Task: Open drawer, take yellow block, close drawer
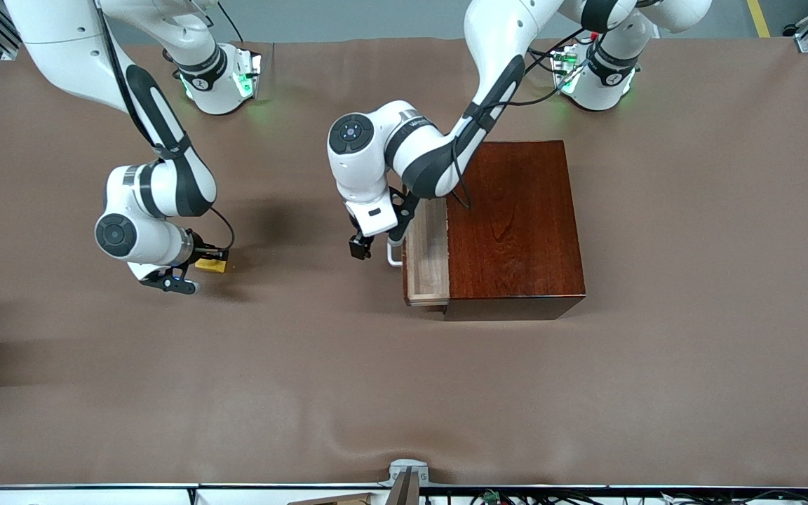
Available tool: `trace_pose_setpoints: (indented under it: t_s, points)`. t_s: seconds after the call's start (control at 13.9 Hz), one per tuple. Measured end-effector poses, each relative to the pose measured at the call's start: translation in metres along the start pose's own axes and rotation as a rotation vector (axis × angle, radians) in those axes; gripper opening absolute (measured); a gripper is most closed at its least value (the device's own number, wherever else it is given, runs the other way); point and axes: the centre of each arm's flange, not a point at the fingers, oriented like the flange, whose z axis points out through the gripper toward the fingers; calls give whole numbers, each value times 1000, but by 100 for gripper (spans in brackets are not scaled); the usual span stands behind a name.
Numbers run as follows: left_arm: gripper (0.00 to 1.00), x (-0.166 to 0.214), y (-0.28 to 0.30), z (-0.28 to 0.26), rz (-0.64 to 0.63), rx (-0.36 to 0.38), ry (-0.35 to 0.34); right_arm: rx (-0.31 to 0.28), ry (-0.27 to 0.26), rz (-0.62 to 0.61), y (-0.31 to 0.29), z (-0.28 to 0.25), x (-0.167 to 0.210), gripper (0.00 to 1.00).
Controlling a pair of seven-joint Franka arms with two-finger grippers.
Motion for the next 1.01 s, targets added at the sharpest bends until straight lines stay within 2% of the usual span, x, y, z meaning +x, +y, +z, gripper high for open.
trace_pose_setpoints:
  t_s: [0.22, 0.29, 0.43, 0.58, 0.79, 1.01]
  points:
    - [100, 23, -2, 6, -6, 91, 73, -2, 0, -2, 0, 0, -1, 56]
    - [100, 30, -3, 9, -6, 114, 96, -2, -1, -3, 0, 1, -1, 60]
    - [100, 44, -6, 17, -5, 163, 155, -3, -2, -4, -1, 2, -1, 79]
    - [100, 49, -7, 19, -8, 179, 167, -5, -11, -5, -1, 0, -1, 99]
    - [100, 49, -7, 19, -8, 179, 167, -13, -59, -8, -5, -33, 6, 100]
    - [100, 48, -6, 16, -7, 170, 161, -3, -59, -3, -5, -93, 17, 100]
